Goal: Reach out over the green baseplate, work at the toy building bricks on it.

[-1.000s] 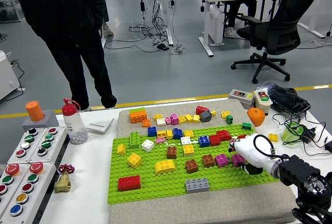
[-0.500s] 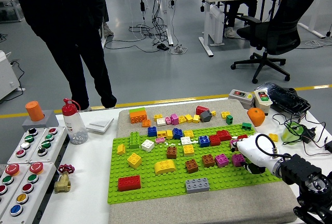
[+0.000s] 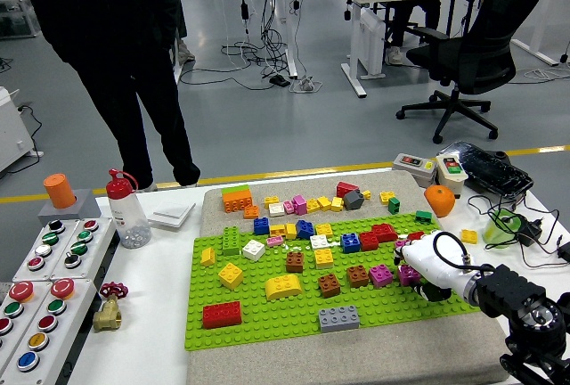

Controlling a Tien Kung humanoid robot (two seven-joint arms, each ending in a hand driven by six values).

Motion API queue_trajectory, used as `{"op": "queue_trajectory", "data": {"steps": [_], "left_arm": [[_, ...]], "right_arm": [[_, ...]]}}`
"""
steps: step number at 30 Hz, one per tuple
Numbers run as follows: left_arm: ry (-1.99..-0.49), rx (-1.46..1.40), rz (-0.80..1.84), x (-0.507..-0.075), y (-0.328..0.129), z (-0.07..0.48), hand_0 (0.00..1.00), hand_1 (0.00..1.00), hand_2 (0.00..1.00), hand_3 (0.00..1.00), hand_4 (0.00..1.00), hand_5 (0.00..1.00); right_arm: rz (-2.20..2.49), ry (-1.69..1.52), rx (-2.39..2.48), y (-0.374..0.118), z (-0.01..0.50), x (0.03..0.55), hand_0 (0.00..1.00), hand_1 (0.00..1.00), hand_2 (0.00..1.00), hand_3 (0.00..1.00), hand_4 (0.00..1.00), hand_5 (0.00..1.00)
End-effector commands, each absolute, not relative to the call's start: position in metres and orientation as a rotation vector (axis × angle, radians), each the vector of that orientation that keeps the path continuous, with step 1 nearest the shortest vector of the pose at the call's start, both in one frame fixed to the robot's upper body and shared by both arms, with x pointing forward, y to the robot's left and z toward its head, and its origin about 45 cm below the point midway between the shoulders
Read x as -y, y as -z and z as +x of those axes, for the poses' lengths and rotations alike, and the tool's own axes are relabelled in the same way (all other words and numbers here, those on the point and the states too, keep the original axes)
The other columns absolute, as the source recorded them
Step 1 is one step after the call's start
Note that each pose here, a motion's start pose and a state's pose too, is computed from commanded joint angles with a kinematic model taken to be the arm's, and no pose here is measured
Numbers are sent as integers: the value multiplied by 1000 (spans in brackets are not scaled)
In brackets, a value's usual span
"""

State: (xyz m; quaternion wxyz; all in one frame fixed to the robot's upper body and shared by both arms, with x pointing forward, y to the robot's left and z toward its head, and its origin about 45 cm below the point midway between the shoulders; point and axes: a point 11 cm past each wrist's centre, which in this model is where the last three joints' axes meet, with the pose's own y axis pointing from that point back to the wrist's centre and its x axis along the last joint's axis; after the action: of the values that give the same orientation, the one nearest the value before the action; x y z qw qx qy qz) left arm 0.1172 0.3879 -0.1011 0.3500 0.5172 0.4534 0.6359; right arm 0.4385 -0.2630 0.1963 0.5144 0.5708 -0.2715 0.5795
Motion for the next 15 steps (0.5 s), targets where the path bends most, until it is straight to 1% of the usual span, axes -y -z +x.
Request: {"op": "queue_trajectory", "data": {"steps": [15], "left_arm": [[-1651, -1169, 1336, -388, 100, 120, 638, 604, 610, 455, 355, 993]], "right_arm": [[1358, -1379, 633, -197, 443, 262, 148, 315, 667, 678, 667, 109]]}}
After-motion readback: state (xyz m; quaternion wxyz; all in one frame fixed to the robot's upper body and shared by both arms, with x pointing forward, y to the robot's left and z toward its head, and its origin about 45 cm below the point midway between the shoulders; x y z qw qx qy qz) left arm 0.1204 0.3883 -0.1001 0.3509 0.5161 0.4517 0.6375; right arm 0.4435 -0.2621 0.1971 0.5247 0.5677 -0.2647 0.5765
